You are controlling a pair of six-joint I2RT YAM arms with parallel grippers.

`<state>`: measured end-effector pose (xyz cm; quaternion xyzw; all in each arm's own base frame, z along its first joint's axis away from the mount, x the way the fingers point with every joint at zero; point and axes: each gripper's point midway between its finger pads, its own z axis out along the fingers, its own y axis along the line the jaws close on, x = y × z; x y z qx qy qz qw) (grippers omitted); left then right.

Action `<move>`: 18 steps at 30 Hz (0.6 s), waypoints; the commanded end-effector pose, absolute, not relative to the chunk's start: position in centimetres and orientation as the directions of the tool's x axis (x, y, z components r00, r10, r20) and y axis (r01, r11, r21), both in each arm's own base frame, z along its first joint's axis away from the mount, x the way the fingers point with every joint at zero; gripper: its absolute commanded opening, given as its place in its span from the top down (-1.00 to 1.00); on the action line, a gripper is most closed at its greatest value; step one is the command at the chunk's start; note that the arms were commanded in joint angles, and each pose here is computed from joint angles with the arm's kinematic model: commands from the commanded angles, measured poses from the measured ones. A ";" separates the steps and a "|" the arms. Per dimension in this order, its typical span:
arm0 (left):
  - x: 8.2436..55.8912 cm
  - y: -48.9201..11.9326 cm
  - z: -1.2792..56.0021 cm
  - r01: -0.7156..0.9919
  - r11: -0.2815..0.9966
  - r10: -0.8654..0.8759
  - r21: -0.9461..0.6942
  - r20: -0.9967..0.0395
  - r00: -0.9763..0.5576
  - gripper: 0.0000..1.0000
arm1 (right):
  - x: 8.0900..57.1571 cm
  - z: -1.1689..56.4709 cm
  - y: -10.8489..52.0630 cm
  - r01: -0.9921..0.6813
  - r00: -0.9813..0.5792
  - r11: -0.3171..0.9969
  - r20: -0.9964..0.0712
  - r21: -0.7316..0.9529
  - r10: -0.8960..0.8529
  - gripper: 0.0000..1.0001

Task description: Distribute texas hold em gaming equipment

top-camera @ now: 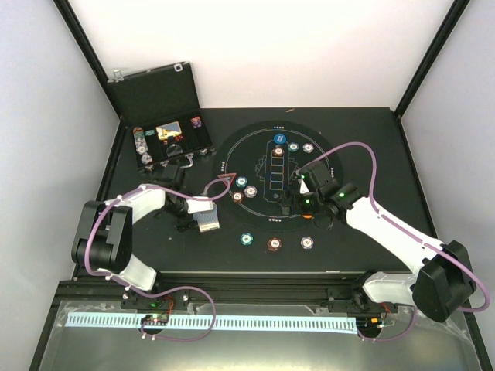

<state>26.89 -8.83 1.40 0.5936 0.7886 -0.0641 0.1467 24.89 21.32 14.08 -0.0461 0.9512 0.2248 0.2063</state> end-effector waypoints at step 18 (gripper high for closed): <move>27.6 -7.9 0.4 0.959 0.233 0.953 0.161 -0.234 -0.192 -0.98 | 24.8 14.4 23.6 -0.219 -0.918 0.842 -0.396 0.493 -0.007 -0.61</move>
